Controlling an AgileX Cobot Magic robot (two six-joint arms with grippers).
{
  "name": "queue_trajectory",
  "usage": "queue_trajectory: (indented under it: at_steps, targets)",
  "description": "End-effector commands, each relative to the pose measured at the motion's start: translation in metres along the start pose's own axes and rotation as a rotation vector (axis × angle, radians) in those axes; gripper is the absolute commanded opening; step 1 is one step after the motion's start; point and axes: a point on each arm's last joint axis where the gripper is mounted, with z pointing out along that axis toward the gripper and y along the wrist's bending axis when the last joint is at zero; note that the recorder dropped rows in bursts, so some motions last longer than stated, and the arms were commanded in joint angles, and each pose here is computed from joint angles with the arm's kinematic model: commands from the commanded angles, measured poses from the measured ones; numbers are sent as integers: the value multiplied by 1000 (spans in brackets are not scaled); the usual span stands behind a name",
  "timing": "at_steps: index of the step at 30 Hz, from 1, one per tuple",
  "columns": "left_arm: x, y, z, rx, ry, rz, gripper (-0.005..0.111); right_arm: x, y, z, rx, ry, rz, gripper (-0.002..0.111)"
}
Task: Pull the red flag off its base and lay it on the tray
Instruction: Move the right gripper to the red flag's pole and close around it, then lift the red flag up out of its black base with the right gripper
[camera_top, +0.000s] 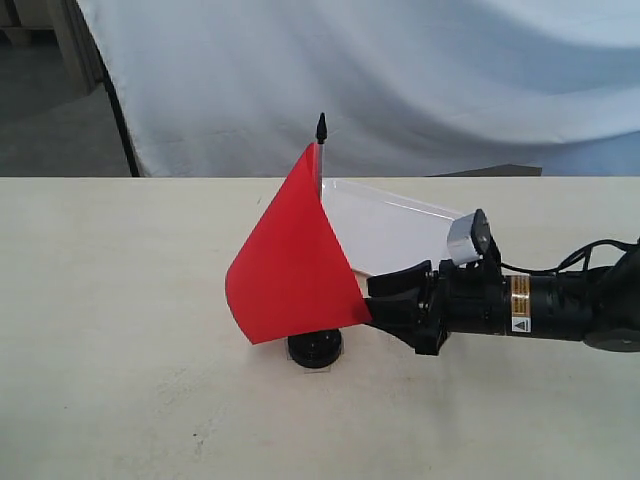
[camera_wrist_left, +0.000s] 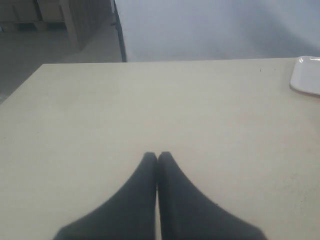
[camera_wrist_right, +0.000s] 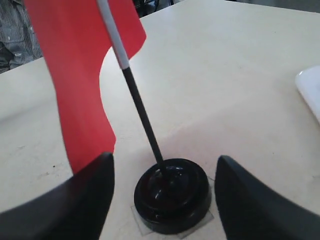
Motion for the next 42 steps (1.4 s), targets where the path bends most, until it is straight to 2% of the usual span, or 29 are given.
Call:
queue_trajectory:
  at_steps: [1, 10, 16, 25, 42]
  targets:
    - [0, 0, 0, 2, -4, -1, 0, 0, 4, 16, -29, -10, -46, 57]
    - [0, 0, 0, 2, -4, -1, 0, -9, 15, 45, -76, -1, -125, 57]
    - [0, 0, 0, 2, -4, -1, 0, -13, 11, 45, -24, -39, -144, 57]
    - [0, 0, 0, 2, -4, -1, 0, -15, 10, 62, -56, -48, -175, 57]
    - [0, 0, 0, 2, -4, -1, 0, -13, 9, 67, -50, -59, -211, 57]
